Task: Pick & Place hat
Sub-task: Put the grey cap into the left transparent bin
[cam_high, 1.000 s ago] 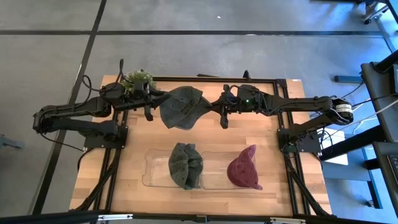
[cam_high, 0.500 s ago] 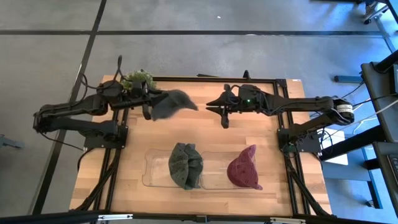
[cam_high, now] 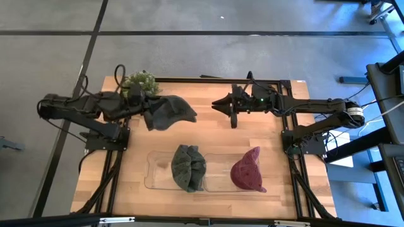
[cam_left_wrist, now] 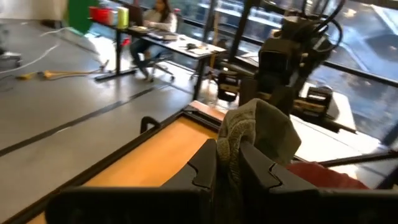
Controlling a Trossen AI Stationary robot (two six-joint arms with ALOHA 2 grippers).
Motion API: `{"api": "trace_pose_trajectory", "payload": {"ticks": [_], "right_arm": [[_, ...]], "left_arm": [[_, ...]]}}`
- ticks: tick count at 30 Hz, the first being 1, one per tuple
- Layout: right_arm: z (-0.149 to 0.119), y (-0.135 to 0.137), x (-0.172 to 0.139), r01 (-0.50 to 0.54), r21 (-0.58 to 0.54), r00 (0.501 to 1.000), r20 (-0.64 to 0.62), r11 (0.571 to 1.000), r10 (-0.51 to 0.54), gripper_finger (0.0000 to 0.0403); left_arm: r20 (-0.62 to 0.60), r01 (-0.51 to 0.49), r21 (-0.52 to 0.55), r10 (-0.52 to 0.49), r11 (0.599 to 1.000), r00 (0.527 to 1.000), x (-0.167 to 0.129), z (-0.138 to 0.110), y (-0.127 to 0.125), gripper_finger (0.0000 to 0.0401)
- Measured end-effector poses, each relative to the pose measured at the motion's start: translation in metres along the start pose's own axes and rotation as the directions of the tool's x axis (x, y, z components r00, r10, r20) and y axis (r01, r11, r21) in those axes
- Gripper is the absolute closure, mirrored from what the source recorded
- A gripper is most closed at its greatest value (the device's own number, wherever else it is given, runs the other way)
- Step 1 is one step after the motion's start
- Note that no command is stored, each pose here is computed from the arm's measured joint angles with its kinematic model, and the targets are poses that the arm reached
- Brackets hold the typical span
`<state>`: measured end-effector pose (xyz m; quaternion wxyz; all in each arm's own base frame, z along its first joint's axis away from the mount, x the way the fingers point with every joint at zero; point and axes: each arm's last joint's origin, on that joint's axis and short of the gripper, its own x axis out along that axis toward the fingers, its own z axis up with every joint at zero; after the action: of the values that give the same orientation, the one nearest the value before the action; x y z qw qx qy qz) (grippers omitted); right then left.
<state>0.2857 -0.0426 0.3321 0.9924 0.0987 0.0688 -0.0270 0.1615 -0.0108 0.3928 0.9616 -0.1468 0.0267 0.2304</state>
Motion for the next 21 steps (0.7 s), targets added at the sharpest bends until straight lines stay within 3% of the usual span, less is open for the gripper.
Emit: {"api": "trace_pose_trajectory", "payload": {"ticks": [3,8,14,21], "right_arm": [[0.002,0.003,0.000,-0.055,0.071,0.998,0.018,0.996,0.054,0.0325],[0.005,0.021,0.001,-0.146,0.085,0.988,0.063,0.986,0.141,0.0325],[0.005,0.050,0.000,-0.256,0.062,0.963,0.104,0.965,0.249,0.0325],[-0.001,0.077,-0.003,-0.344,0.073,0.938,0.081,0.936,0.338,0.0325]], "left_arm": [[0.017,-0.073,-0.045,0.074,0.996,0.997,0.001,-0.006,-0.009,0.0374],[0.058,-0.177,-0.078,0.182,0.981,0.982,0.002,-0.014,-0.023,0.0374],[0.097,-0.104,-0.132,0.117,0.986,0.988,-0.011,-0.010,-0.045,0.0374],[0.146,-0.142,-0.073,0.151,0.987,0.978,-0.049,-0.004,-0.083,0.0374]]}}
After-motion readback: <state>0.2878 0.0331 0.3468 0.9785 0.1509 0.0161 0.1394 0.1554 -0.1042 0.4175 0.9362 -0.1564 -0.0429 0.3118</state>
